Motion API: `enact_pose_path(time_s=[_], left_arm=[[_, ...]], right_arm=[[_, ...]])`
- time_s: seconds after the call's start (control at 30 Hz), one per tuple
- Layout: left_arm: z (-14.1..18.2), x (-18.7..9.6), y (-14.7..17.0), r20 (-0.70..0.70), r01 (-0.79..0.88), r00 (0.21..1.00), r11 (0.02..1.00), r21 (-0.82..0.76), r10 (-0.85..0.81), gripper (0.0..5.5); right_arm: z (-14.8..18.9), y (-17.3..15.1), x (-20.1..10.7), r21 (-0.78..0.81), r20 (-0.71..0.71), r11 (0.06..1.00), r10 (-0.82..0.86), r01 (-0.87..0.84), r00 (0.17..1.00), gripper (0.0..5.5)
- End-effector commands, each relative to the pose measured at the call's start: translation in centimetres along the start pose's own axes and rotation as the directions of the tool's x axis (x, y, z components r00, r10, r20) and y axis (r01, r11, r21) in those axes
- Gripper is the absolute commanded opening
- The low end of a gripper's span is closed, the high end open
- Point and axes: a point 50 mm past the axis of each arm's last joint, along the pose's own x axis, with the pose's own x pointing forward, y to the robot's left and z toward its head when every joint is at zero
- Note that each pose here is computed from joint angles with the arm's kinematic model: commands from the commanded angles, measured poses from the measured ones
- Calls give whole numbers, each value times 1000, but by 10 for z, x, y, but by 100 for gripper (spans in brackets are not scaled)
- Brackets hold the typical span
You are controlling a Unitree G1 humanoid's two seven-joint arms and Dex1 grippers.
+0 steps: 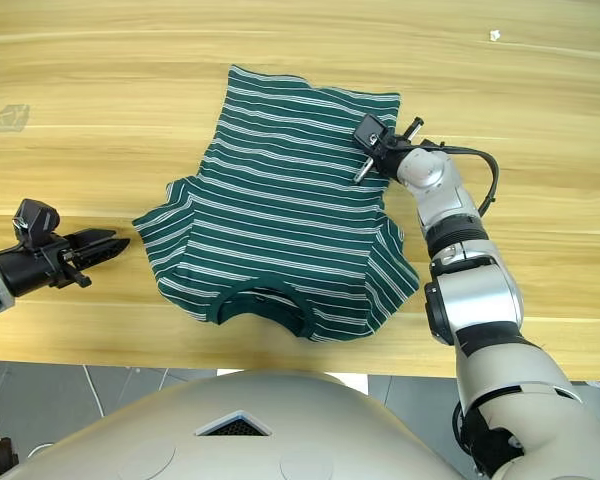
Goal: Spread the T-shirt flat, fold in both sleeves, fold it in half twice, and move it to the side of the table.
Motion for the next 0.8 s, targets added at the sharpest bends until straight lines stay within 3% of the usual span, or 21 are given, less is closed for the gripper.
enact_pose_path(time_s=[0.03,0.27,0.5,0.8], left_arm=[[-4,4,5,-23,2,1000,1000,-29,-3,175],[-8,38,-2,-21,51,998,997,-50,-52,175],[-15,50,-4,-10,85,996,992,-98,-87,175],[-14,45,-3,25,83,996,992,-95,-81,34]], right_arm=[[-16,5,-6,25,-53,1000,17,-16,998,0],[-13,8,-7,12,-25,999,39,-38,999,0],[-12,5,-10,-3,-14,999,36,-36,999,0],[-5,-17,-46,-26,96,999,-29,32,995,0]])
